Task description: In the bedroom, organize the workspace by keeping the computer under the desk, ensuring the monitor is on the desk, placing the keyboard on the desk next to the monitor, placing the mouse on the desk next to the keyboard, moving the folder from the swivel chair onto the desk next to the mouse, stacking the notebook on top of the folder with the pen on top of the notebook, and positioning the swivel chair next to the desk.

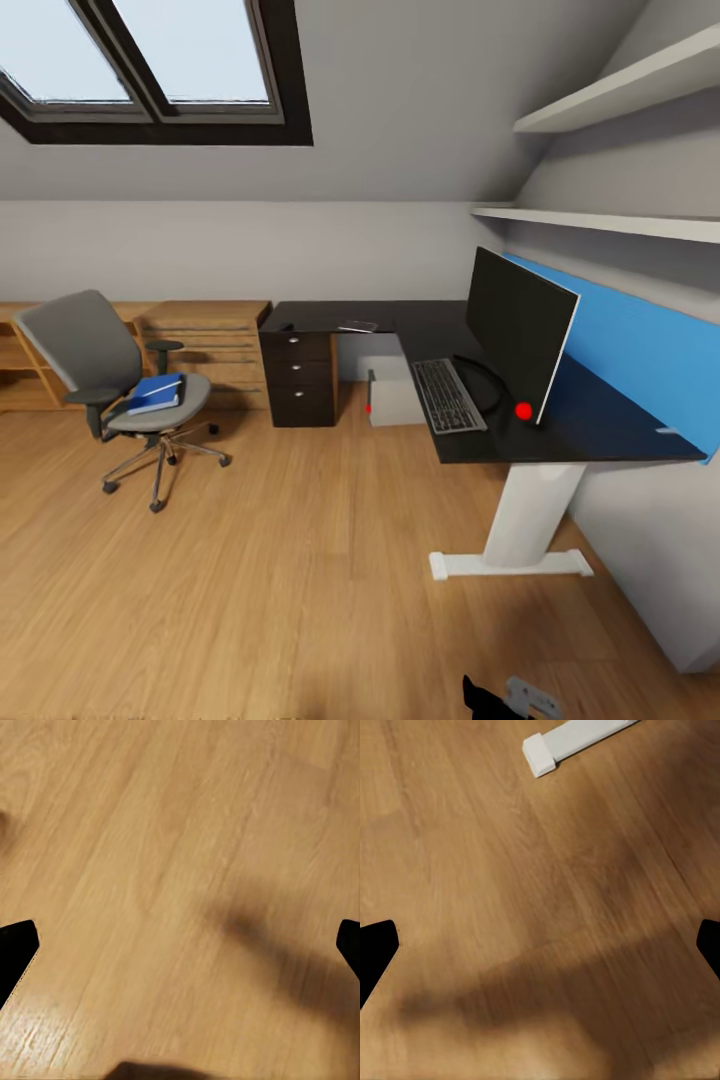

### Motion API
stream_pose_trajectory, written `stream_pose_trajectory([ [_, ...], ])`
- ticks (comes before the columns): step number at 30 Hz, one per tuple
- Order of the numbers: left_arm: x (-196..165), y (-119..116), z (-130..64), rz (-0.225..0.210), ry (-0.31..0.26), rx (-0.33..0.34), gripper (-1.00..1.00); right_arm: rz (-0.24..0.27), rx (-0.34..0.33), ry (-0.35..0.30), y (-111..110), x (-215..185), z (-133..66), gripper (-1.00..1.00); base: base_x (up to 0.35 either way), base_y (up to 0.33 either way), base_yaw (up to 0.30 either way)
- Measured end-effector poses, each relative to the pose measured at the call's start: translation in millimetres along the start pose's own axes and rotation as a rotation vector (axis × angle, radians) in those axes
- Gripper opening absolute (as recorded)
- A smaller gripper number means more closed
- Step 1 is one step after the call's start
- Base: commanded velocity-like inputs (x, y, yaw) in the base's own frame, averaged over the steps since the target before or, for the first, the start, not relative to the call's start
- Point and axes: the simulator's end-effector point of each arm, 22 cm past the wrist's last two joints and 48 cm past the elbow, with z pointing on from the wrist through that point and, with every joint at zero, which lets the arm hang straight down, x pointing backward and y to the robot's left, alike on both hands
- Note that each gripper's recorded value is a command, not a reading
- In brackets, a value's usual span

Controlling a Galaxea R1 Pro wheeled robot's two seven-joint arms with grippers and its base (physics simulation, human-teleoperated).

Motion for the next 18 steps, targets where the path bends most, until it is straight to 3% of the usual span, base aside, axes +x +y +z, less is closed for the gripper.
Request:
stream_pose_trajectory([
  [5, 15, 8, -5.6, 0.009, 0.004, -0.017, 1.0, -0.001, 0.0, -0.009, 0, -1, -0.2, 1.0, 0.0, 0.0, 0.155],
  [13, 21, 11, -7.9, 0.011, 0.005, -0.025, 1.0, -0.005, 0.0, -0.016, -1, -3, -0.5, 1.0, 0.0, 0.012, 0.028],
  [18, 22, 12, -8.4, 0.01, 0.007, -0.027, 1.0, -0.007, 0.001, -0.018, -3, -3, -0.5, 1.0, 0.004, 0.239, 0.002],
])
